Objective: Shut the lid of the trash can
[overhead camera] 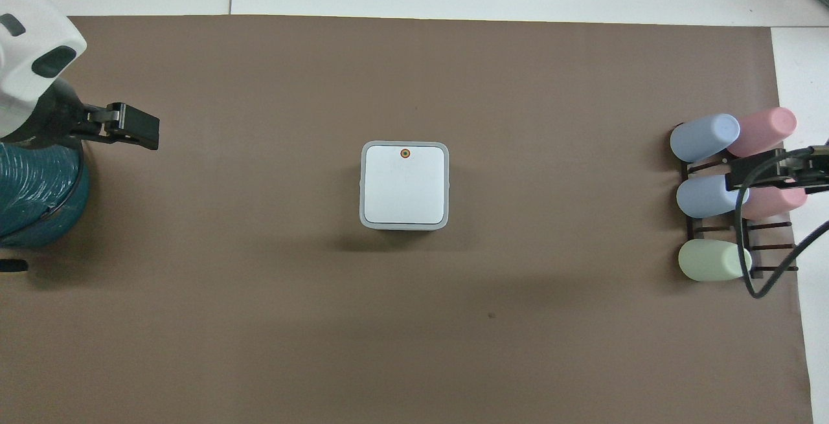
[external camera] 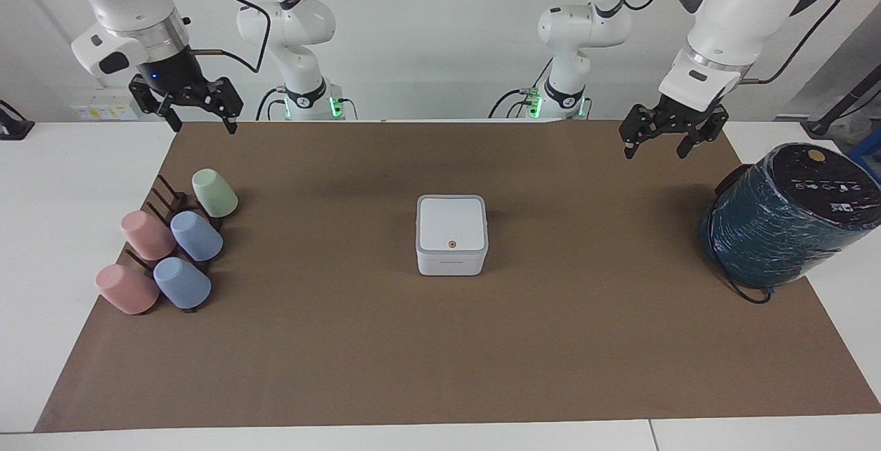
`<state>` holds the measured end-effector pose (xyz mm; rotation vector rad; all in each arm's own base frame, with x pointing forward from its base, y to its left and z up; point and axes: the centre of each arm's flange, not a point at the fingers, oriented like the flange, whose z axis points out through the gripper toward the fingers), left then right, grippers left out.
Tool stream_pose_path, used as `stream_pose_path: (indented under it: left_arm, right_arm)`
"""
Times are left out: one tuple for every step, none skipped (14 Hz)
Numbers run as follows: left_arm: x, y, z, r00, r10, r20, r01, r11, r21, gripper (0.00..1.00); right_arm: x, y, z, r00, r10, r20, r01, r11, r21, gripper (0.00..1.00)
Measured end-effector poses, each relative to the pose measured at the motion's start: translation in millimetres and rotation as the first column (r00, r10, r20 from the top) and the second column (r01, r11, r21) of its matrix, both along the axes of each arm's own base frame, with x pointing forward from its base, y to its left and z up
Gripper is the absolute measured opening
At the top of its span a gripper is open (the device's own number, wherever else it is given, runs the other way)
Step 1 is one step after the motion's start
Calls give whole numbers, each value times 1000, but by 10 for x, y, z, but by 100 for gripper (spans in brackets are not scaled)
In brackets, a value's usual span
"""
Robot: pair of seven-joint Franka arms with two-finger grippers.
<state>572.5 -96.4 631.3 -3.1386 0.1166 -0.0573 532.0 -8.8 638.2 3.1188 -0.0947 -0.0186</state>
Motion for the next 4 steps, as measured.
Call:
stream_pose_path:
  left_arm:
    - [4, 2, 0, 1000, 0, 3, 0, 1000, -1, 100]
    - [8, 3, -4, 1000, 1, 5, -1, 1000, -1, 100]
    - [11, 4, -11, 1000, 1, 6, -1, 1000, -1, 100]
    - [15, 4, -19, 1000, 1, 7, -1, 1000, -1, 100]
  right_arm:
    - [0, 0, 0, 1000, 0, 0, 0, 1000, 0, 100]
    - [0, 0, 0, 1000, 0, 0, 0, 1000, 0, 100]
    - [0, 0, 0, 1000, 0, 0, 0, 1000, 0, 100]
    - [0, 0, 0, 1000, 0, 0, 0, 1000, 0, 100]
